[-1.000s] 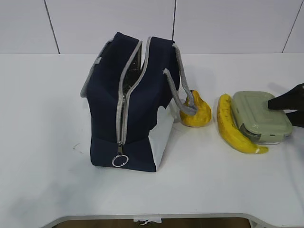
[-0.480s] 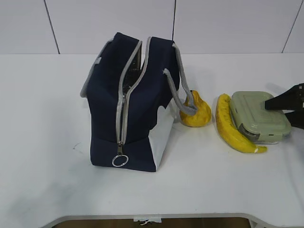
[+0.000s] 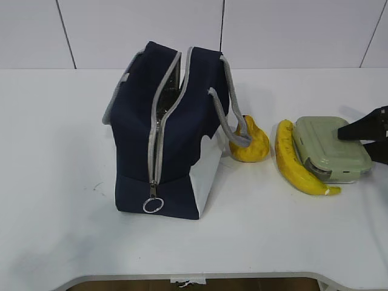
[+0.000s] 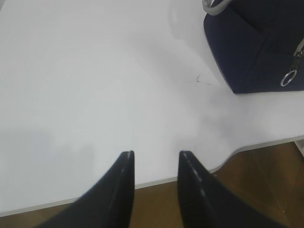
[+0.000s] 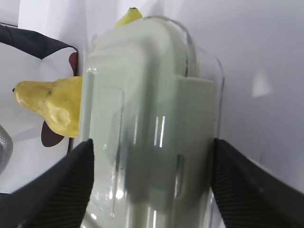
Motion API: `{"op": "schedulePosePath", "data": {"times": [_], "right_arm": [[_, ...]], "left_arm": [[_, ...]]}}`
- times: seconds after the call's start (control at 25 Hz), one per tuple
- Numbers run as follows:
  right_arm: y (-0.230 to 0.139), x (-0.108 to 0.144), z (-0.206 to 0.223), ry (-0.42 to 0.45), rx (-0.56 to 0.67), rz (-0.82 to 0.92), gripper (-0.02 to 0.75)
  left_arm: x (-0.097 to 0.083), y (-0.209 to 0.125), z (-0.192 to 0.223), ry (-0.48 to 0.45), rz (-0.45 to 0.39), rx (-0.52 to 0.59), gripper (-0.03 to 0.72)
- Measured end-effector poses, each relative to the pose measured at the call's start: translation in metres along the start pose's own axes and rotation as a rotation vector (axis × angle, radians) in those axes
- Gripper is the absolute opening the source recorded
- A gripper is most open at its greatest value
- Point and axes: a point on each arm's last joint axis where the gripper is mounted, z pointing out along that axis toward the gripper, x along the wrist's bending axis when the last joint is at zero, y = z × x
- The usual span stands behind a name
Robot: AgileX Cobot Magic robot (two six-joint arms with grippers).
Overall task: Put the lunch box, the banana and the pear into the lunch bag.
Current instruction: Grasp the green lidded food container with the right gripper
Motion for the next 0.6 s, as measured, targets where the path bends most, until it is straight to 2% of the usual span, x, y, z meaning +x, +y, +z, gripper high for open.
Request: {"op": "schedulePosePath", "data": {"times": [0.44,0.6], "right_arm": [[0.0002,0.0002,0.0007,-0.003,-0.001,-0.003,0.581],[0.0001,-0.0005,0.0010,-0.004,-0.001,-0.002,0.528]], "left_arm": [[0.0000,0.0000,0.0000,0.000,0.000,0.000,0.239],[0.0000,0.0000,0.0000,0.000,0.000,0.000,0.239]]}}
